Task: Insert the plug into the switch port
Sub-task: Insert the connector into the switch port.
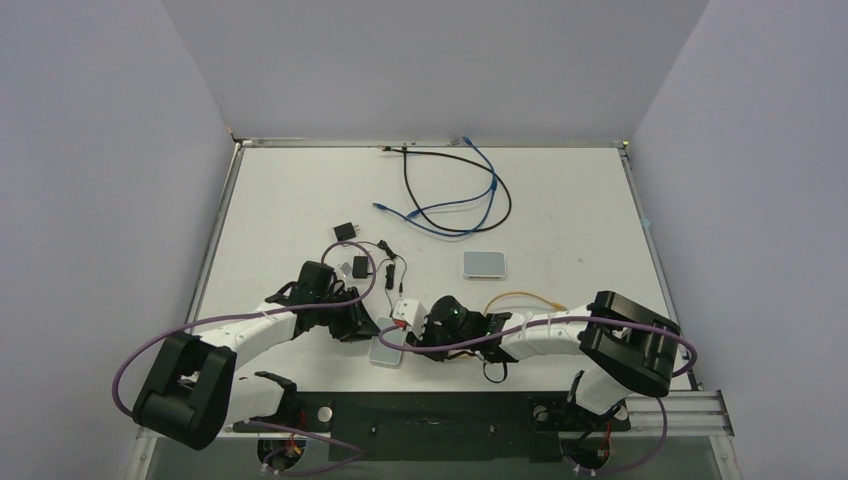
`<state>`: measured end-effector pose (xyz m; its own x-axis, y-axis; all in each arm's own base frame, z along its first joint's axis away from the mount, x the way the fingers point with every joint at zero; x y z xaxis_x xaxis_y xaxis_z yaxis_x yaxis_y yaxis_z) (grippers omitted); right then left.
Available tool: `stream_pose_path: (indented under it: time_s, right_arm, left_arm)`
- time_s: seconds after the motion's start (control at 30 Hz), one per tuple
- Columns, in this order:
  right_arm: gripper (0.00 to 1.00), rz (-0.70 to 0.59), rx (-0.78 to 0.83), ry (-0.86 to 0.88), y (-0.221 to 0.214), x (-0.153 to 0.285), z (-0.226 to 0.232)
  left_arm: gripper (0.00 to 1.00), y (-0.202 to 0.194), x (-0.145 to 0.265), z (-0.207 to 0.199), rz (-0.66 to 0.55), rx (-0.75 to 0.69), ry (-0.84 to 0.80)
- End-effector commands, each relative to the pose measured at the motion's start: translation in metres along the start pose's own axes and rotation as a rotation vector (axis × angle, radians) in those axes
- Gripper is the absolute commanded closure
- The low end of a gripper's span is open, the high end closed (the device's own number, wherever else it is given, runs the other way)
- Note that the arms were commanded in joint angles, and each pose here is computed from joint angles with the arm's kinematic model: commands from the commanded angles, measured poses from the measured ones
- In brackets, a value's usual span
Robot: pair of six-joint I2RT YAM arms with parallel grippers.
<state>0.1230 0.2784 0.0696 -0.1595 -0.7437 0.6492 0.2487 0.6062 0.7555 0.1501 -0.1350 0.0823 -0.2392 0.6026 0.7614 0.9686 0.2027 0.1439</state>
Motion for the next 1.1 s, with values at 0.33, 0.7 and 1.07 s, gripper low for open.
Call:
stream_pose_path:
  time_s: [0.33,0.7,1.07]
  right_arm:
    - [1.00,-0.276,-0.017,0.010,0.039,-0.011,0.005]
    - [1.00,-0.387,0.004,0.018,0.059,-0.019,0.004]
    - [1.00,-0.408,0.017,-0.005,0.076,-0.015,0.001]
  left_arm:
    - [0.76,-0.004,-0.002,0.002,0.017,-0.003,-0.014]
    - [0.80,-0.010,-0.004,0.000,0.034,-0.015,-0.018]
    - [0.83,-0.019,-0.011,-0.007,0.050,-0.023,-0.039]
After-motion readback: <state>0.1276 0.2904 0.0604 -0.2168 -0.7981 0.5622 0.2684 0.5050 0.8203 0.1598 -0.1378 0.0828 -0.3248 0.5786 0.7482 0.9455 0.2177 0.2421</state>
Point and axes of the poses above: each gripper's point midway between its finger pads, its own x axis back along the fingers, its own z axis along the line the jaws close on, y = z × x, the point moved 8 cm from there along x, back along the fingers, and after that the axes turned 5 degrees about -x, right-handed, at the moved point
